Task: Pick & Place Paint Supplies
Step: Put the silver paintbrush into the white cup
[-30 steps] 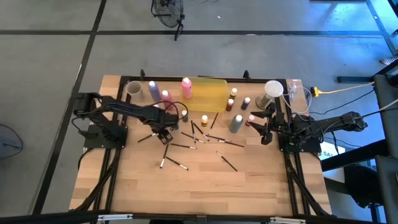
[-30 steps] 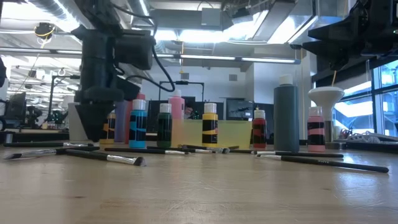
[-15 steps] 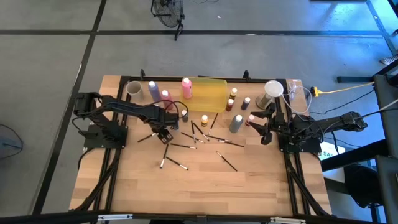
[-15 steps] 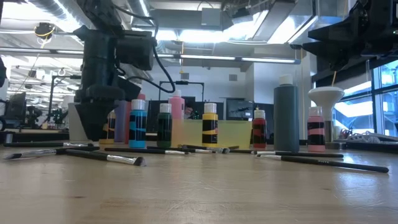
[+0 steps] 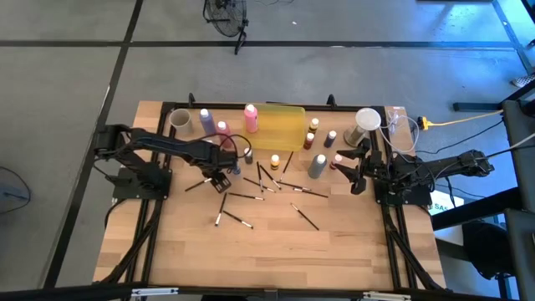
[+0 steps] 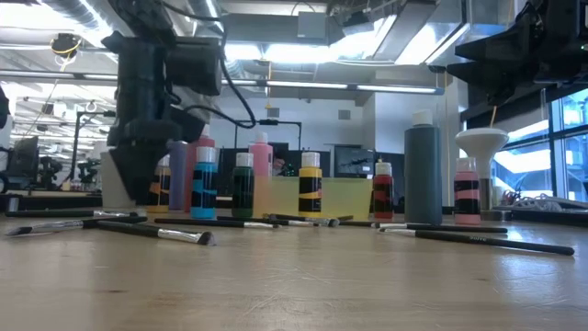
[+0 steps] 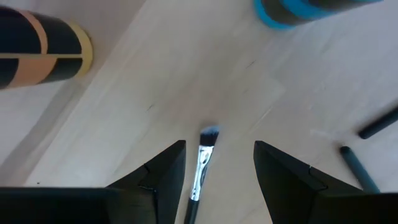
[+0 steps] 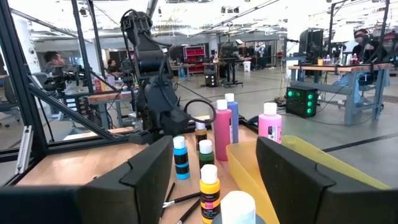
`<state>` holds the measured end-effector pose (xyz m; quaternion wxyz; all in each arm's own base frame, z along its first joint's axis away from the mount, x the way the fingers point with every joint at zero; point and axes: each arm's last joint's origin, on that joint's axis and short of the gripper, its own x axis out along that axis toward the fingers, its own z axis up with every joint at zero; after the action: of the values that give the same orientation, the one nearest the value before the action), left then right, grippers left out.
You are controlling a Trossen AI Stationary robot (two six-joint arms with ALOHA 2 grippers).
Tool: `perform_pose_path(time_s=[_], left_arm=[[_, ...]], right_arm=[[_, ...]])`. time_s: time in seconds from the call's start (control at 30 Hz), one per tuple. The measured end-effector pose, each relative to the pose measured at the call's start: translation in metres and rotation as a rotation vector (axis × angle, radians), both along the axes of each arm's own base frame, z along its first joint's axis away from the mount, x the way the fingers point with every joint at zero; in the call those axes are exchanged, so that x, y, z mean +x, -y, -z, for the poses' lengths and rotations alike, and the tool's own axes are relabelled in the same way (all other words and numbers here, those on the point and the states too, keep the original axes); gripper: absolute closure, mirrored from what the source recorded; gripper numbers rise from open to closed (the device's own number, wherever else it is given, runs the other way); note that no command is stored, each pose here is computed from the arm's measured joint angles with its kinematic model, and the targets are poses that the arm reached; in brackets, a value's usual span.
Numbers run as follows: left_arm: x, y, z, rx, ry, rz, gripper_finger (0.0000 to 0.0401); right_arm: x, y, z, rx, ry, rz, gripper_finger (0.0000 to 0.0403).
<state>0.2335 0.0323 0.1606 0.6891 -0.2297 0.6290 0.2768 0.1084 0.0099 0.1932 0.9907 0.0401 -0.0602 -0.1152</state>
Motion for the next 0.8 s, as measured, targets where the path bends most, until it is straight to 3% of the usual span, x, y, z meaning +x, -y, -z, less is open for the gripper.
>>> perform_pose_path(time_s=[0.8], left_arm=[[-0.0028, 0.0001, -0.0019, 0.006, -0.018, -0.038, 0.0217]], right_arm=[[0.0000, -0.0001, 0.0000, -0.001, 0.000, -0.002, 0.0170]])
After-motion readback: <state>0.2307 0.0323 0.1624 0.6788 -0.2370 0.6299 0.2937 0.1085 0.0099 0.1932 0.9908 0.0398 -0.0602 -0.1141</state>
